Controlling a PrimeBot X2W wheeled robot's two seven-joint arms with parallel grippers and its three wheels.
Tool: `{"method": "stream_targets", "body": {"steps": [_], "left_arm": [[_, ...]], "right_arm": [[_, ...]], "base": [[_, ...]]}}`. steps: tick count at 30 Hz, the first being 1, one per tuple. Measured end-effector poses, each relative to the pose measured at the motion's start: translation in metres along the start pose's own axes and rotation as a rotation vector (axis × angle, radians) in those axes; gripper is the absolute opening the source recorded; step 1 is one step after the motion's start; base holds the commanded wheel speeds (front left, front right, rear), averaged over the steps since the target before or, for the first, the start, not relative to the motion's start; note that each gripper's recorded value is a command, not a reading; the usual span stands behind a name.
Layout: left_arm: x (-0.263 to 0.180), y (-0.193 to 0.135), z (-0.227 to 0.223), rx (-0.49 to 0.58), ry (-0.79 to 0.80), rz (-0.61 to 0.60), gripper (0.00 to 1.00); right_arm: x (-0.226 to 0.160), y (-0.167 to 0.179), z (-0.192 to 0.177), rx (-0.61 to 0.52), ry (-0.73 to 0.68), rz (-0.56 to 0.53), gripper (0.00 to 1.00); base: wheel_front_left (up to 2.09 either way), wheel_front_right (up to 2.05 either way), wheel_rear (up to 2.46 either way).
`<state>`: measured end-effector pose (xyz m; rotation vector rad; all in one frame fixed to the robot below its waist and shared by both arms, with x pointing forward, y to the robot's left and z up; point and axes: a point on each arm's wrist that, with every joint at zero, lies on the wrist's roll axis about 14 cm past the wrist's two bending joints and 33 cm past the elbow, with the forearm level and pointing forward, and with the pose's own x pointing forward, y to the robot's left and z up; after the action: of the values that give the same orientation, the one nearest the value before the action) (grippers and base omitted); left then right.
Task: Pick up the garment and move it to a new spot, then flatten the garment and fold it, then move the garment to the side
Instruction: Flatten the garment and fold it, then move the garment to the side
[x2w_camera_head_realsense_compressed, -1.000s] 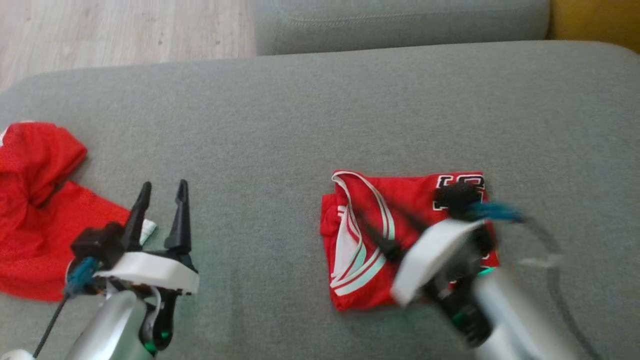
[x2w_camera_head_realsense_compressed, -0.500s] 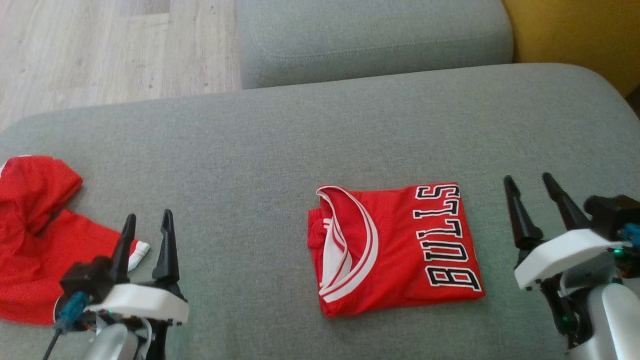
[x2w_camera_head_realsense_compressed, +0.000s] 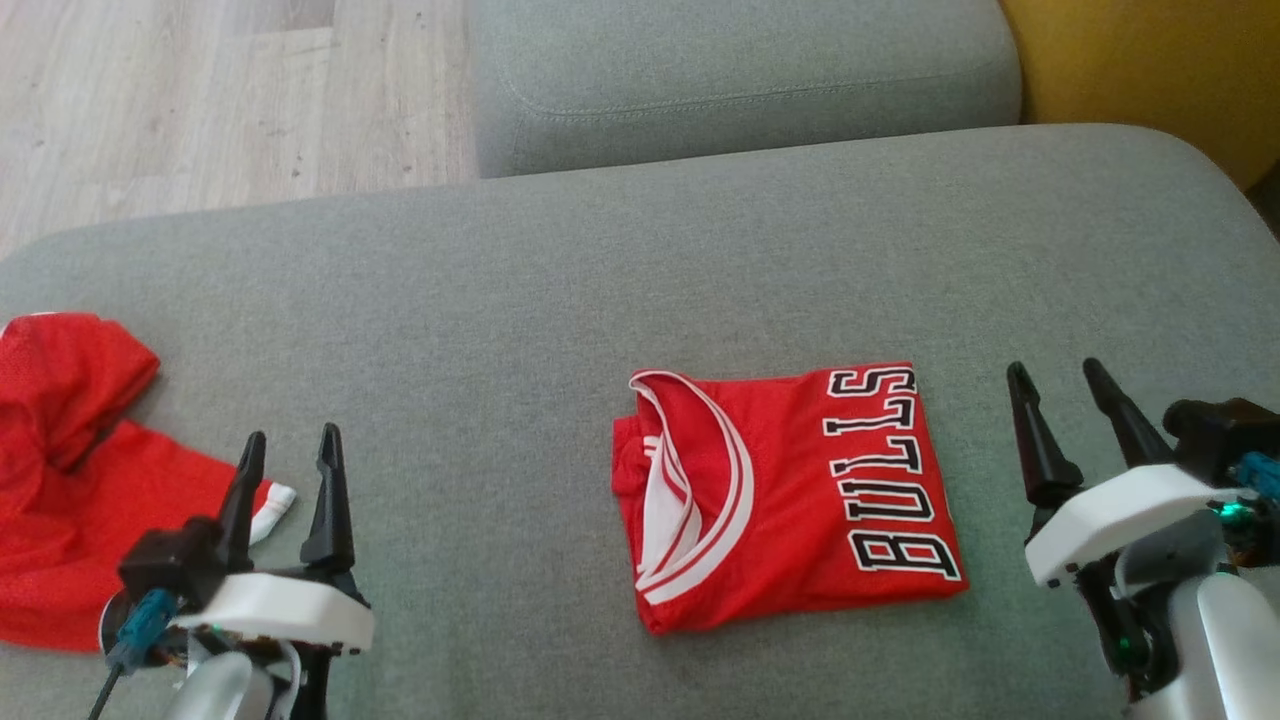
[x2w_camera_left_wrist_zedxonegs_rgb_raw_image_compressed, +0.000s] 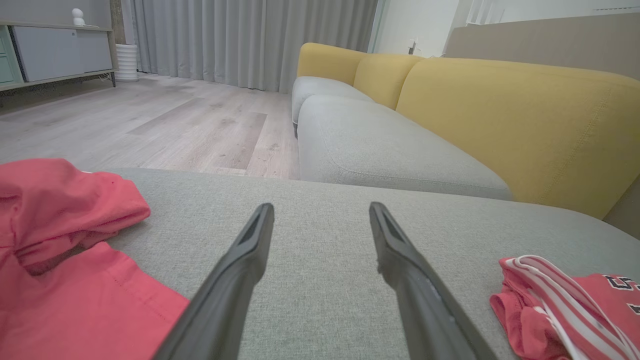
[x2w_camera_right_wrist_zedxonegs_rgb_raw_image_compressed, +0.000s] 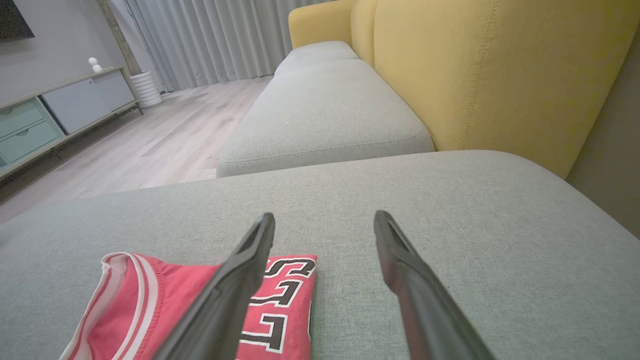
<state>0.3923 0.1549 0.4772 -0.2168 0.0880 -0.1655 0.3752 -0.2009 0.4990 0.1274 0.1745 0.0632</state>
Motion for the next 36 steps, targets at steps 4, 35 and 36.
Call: {"method": "stream_targets", "body": {"steps": [4, 35, 36], "left_arm": [[0.002, -0.001, 0.0, -0.002, -0.001, -0.003, 1.0], [0.041, -0.009, -0.012, 0.002, 0.04, -0.04, 1.0], [0.043, -0.011, -0.014, 0.0, 0.042, -0.047, 1.0]], "right_arm": [[0.002, 0.003, -0.006, 0.002, 0.029, 0.007, 1.0], [0.02, 0.033, -0.123, -0.188, 0.872, 0.197, 0.0], [0.025, 0.026, -0.116, -0.218, 0.853, 0.192, 0.0]], "base": [[0.0, 0.0, 0.0], [0.0, 0.0, 0.0], [0.0, 0.0, 0.0]]}}
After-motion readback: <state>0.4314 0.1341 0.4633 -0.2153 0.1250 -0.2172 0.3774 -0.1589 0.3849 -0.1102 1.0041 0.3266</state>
